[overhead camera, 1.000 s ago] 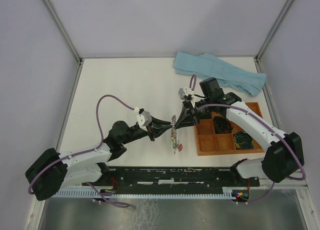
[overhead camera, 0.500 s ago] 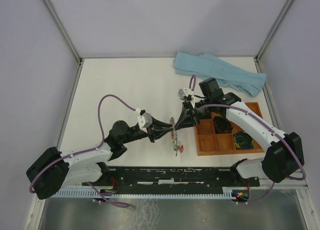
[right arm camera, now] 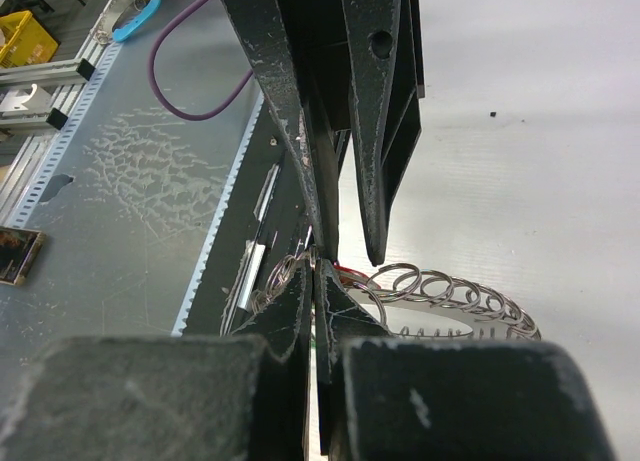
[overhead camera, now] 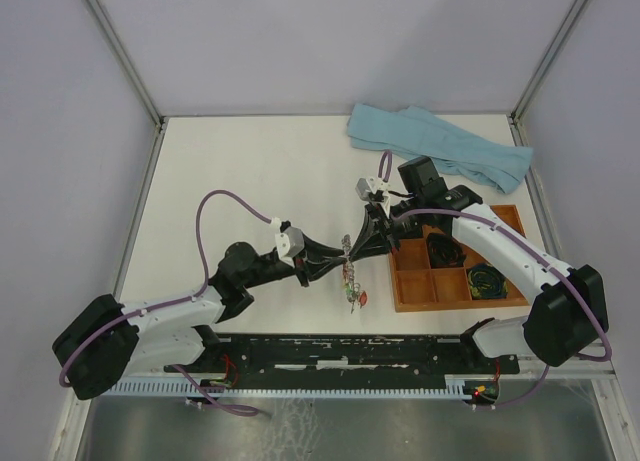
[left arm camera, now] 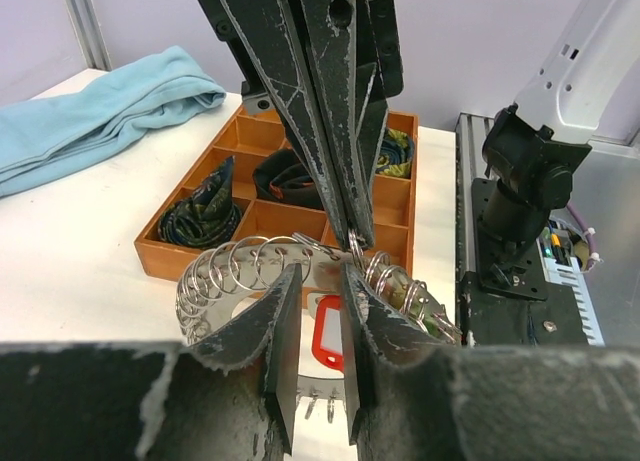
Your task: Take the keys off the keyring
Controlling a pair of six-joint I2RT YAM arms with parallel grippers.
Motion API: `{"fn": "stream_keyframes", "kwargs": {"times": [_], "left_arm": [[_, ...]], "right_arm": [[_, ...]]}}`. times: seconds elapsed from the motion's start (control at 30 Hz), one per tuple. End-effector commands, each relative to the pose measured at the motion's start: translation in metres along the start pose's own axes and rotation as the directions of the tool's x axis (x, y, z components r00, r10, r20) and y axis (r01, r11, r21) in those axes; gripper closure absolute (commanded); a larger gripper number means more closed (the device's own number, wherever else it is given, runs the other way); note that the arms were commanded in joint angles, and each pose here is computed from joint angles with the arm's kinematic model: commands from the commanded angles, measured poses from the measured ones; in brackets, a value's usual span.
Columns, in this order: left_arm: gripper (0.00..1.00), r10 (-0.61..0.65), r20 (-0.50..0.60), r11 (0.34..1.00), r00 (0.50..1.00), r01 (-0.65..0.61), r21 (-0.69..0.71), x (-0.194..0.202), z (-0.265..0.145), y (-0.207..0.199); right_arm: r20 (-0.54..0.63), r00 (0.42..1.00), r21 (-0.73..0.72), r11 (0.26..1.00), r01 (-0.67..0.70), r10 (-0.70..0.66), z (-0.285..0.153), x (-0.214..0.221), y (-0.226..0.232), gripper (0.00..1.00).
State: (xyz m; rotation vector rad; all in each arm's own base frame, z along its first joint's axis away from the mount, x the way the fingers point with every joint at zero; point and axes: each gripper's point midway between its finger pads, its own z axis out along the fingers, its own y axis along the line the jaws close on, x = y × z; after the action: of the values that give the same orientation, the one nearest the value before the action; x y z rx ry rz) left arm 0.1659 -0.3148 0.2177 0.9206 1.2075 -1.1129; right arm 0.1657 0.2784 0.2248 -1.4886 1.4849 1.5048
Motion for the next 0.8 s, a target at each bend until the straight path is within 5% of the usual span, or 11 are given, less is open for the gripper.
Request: {"fn": "stream_keyframes", "kwargs": {"times": [0.0,0.77], "left_arm": [[0.71,0.03,0.045,0.997,0.999,-0.033,0.065,-0.0129,-0.0009,-0.0129],[0.66,0.044,0.034,0.996,0.998,-0.046,0.076,-0.0141,-0.0032,-0.0156]], "right_arm": [[0.044,0.994,-0.02,0.995,0.102,-0.101,-0.0021,-0.0251,0.0032,0.99],[0.043,0.994,-0.022,0.995,0.099,-0.098,-0.0017,-0.0243,0.0031,0.99]]}}
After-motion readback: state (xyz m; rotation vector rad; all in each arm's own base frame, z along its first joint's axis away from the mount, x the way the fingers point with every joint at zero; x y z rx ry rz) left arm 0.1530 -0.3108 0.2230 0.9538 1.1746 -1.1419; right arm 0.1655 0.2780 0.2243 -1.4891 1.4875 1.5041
